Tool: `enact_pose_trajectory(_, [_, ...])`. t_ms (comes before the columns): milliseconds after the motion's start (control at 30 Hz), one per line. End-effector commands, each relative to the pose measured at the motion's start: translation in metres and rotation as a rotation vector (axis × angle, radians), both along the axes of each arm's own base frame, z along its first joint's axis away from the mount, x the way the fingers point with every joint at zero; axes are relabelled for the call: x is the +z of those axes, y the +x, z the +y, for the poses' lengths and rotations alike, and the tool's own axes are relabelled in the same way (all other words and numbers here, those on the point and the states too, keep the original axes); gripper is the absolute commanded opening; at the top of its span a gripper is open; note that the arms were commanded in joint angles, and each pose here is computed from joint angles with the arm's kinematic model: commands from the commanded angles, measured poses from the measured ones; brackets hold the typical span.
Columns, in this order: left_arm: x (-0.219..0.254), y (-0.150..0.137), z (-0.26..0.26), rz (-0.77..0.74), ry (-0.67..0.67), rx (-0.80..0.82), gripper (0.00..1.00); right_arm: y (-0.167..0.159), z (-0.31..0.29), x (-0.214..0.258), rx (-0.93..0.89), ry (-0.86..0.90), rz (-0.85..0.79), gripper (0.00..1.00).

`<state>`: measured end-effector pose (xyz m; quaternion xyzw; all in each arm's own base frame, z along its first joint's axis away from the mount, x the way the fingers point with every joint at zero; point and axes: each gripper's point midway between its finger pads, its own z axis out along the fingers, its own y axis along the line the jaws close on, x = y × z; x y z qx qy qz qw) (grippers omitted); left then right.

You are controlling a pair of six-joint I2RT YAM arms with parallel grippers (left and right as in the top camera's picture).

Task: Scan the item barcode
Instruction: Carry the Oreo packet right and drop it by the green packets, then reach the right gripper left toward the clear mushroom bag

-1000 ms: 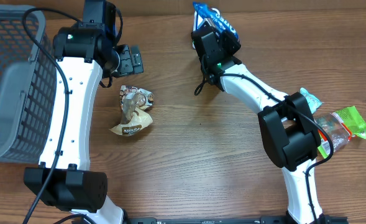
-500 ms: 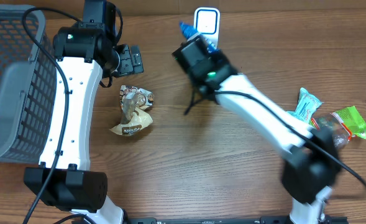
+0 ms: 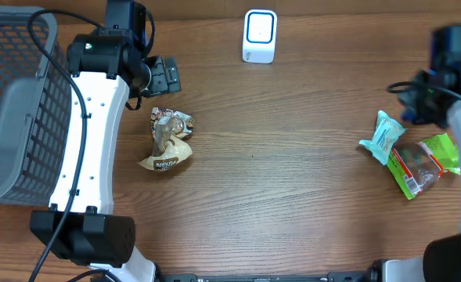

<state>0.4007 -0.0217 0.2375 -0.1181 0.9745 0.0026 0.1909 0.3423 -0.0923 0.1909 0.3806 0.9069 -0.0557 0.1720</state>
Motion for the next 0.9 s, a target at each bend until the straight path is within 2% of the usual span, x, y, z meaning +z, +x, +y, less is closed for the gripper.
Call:
enact_pose_trajectory(0, [0.009, 0.001, 0.0, -0.028, 0.001, 0.004, 1.0, -0.024, -0.032, -0.044, -0.146, 0.066, 0.049, 0.04])
enact_pose_trajectory(133, [0.009, 0.001, 0.0, -0.028, 0.001, 0.004, 1.0, -0.032, -0.045, -0.082, -0.156, 0.113, 0.044, 0.06])
enact_pose_trajectory(167, [0.009, 0.001, 0.0, -0.028, 0.001, 0.004, 1.0, -0.028, -0.041, -0.087, -0.125, 0.132, 0.028, 0.19])
enact_pose_trajectory(233, [0.009, 0.001, 0.0, -0.028, 0.001, 0.004, 1.0, -0.023, -0.037, -0.087, -0.089, 0.146, 0.009, 0.34])
enact_pose_trajectory(267, [0.009, 0.001, 0.0, -0.028, 0.001, 0.004, 1.0, -0.012, -0.029, -0.085, -0.012, 0.17, -0.025, 0.45])
enact_pose_trajectory(333, [0.009, 0.001, 0.0, -0.028, 0.001, 0.004, 1.0, 0.007, -0.008, -0.076, 0.133, 0.24, -0.102, 0.55])
enact_pose_trajectory(400, [0.009, 0.001, 0.0, -0.028, 0.001, 0.004, 1.0, 0.022, 0.011, -0.064, 0.236, 0.298, -0.167, 0.59])
enact_pose_trajectory(533, [0.009, 0.001, 0.0, -0.028, 0.001, 0.004, 1.0, 0.045, 0.057, -0.041, 0.382, 0.405, -0.266, 0.6])
enact_pose_trajectory(633, [0.009, 0.001, 0.0, -0.028, 0.001, 0.004, 1.0, 0.061, 0.113, -0.025, 0.533, 0.478, -0.341, 0.61])
enact_pose_trajectory(867, [0.009, 0.001, 0.0, -0.028, 0.001, 0.004, 1.0, 0.082, 0.238, -0.013, 0.706, 0.581, -0.424, 0.67])
